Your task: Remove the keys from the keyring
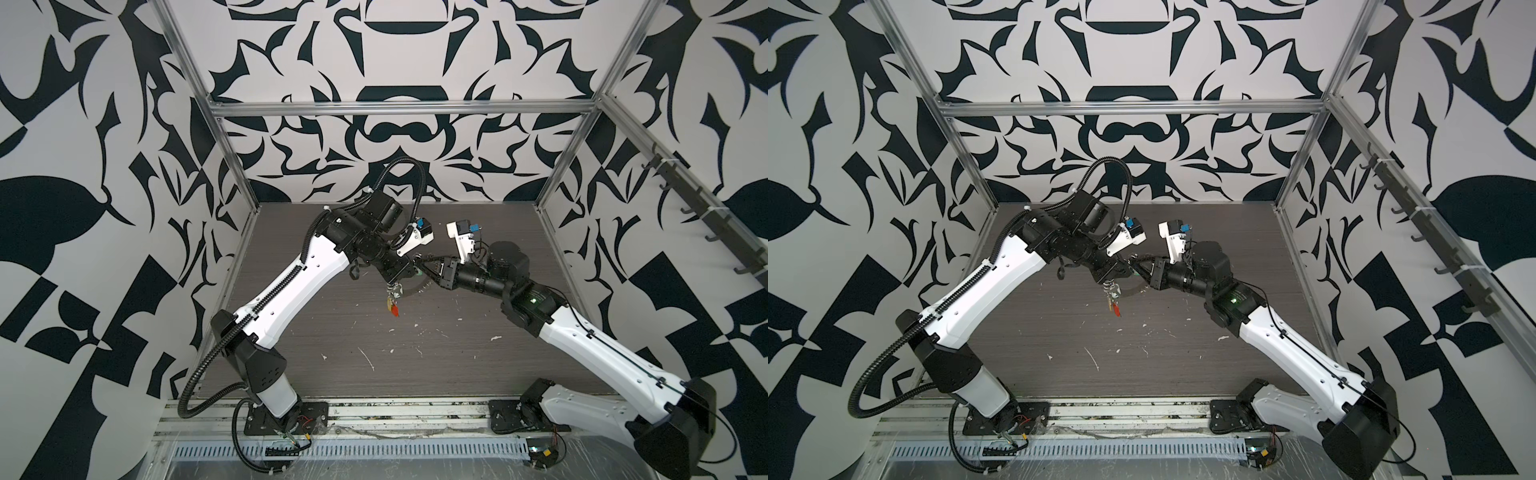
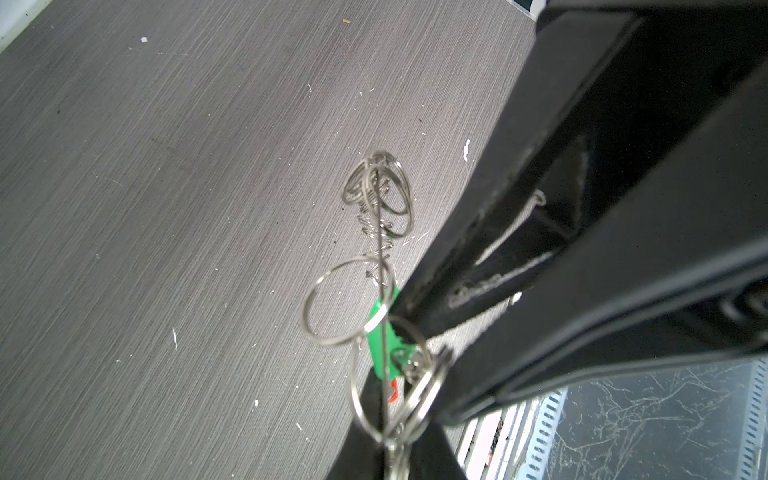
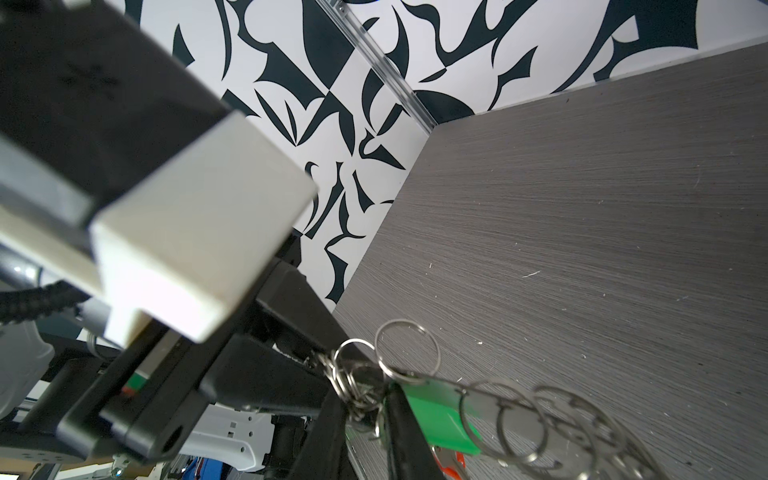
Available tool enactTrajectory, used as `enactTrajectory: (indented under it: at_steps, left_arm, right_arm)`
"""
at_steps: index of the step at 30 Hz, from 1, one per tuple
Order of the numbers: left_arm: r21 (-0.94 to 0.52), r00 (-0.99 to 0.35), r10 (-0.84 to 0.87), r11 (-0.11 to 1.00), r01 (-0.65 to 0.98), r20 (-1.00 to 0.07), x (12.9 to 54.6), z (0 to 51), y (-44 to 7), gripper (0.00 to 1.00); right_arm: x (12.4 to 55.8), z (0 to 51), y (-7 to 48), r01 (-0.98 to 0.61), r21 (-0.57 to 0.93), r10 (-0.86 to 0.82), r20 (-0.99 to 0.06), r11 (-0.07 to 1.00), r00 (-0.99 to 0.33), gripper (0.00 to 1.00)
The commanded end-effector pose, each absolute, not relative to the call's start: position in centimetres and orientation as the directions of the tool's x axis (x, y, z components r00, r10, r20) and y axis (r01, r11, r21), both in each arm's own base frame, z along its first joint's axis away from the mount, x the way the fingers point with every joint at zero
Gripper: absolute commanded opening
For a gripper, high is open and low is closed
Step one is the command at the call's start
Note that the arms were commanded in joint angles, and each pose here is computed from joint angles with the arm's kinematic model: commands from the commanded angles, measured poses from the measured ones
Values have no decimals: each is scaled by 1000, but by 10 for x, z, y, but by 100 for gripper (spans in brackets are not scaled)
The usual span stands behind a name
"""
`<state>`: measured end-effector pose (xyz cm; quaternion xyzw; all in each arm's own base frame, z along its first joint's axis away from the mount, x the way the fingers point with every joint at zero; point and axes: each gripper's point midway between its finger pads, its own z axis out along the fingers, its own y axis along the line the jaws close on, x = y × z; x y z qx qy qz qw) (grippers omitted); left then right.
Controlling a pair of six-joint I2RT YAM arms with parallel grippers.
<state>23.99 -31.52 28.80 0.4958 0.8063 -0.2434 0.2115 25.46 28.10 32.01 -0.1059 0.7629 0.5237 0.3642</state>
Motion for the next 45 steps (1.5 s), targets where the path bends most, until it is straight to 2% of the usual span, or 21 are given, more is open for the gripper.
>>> enactTrajectory:
  at_steps: [1,12,19,33,40,45]
  left_arm:
    - [-207,-423,711,374,904,-561,232,286,-313,0]
    - [-197,-419,721,375,906,-553,232,281,-311,0]
    - [-200,-421,722,375,905,-549,232,280,-311,0]
    - [-202,-416,721,369,907,-554,232,282,-313,0]
    - [-217,-418,719,361,907,-555,230,284,-315,0]
    - [-227,-421,721,356,906,-551,229,282,-316,0]
  right_arm:
    - [254,356,281,-611,692,259,-716,385,-648,20]
    - [252,361,276,-613,686,275,-723,392,-634,25]
    - [252,363,277,-617,683,273,-726,391,-631,25]
    - [252,355,280,-609,691,255,-716,390,-650,19]
    - [253,354,277,-610,681,257,-725,404,-639,12]
    - [254,350,278,-606,675,244,-727,421,-641,2]
